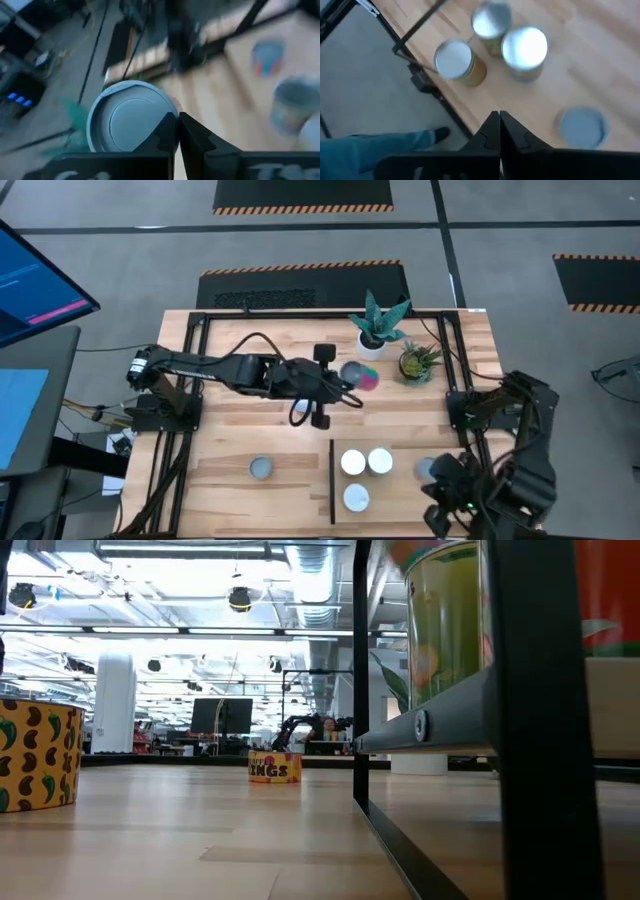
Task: Pick and place cans onto a shelf
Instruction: Put the pink canned chicken soup on the shelf
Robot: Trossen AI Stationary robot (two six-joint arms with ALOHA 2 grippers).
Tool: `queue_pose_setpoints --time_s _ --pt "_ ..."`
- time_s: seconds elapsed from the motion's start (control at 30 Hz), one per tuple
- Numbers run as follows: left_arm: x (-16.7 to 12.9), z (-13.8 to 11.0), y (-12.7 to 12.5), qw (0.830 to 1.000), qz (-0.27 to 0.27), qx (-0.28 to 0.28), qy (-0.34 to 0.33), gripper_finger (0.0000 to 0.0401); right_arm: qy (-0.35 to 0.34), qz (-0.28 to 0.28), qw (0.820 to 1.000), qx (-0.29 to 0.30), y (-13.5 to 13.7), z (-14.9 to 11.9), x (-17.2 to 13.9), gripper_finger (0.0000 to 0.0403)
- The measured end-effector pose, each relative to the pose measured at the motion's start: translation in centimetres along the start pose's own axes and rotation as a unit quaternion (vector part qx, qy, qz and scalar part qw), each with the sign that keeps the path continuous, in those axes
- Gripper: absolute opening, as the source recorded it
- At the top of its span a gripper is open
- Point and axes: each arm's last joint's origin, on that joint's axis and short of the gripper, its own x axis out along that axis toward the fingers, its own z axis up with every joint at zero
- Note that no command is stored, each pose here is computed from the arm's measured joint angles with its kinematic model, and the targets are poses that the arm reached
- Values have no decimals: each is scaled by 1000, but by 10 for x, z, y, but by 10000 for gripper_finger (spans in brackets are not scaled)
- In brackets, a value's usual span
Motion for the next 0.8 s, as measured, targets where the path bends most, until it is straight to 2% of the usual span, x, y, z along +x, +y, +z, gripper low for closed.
queue_pose_setpoints --time_s 0.17,0.37,0.57,0.8 --pt "-6 16 -13 995 -49 -49 -70 0 11 6 998 55 -2 -18 -6 15" --pt "15 21 -51 990 -87 -61 -90 0 36 -30 993 108 -8 -31 4 20" --pt "38 23 -63 990 -96 -76 -66 0 51 -54 988 138 -11 -38 10 11" --pt "82 21 -46 993 -102 -60 19 0 52 -53 988 136 -11 -37 9 26"
